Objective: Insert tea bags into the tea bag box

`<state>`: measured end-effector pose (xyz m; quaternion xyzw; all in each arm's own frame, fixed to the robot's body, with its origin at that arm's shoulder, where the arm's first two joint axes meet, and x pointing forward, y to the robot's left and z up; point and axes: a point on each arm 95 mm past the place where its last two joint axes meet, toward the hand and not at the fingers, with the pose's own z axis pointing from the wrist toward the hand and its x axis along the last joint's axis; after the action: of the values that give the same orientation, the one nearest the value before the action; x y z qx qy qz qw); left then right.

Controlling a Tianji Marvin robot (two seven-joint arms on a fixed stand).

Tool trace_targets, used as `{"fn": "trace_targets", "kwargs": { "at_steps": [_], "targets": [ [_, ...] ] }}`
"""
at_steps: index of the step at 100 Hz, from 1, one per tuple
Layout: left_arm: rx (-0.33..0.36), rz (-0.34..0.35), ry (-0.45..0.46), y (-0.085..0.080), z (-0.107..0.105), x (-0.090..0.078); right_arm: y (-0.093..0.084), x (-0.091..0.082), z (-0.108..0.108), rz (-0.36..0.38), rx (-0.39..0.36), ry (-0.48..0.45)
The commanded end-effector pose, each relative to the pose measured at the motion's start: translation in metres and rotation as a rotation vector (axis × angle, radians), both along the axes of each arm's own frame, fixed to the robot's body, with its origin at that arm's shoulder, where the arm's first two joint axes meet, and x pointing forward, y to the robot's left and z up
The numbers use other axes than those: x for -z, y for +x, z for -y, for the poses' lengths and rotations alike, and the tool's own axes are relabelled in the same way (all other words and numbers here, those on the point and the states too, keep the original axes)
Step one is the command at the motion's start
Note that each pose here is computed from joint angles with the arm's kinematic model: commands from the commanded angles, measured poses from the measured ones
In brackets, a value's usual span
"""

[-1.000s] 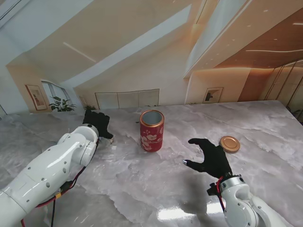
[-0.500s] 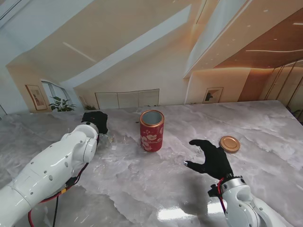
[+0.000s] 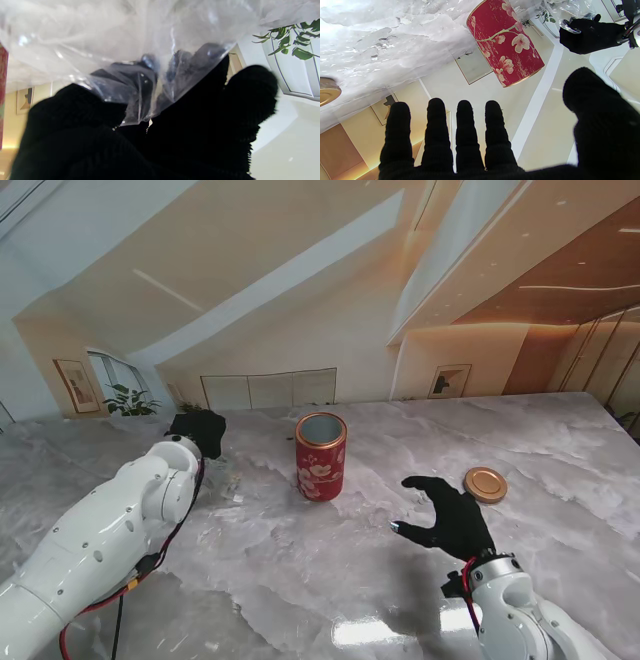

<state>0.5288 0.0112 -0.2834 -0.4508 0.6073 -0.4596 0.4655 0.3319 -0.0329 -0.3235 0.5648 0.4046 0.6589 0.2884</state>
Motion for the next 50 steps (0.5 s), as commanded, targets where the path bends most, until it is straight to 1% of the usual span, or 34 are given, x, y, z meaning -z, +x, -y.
{"fn": "trace_targets", "kwargs": {
  "at_steps": [1, 13, 28, 38, 50],
  "targets": [
    [0.021, 0.016, -0.008, -0.003, 0.005, -0.009, -0.002, 0.001, -0.003, -0.01, -0.011, 0.003],
    [0.036, 0.056, -0.04, -0.008, 0.0, -0.028, -0.001, 0.0, -0.003, 0.001, -0.012, 0.009],
    [0.042, 0.074, -0.06, -0.015, -0.005, -0.049, 0.0, -0.003, -0.001, 0.024, -0.003, 0.017],
    [0.05, 0.088, -0.07, -0.019, -0.006, -0.06, 0.001, -0.006, 0.001, 0.048, 0.01, 0.027],
    [0.065, 0.106, -0.076, -0.023, -0.006, -0.069, 0.003, -0.012, 0.002, 0.087, 0.011, 0.05]
  ]
}}
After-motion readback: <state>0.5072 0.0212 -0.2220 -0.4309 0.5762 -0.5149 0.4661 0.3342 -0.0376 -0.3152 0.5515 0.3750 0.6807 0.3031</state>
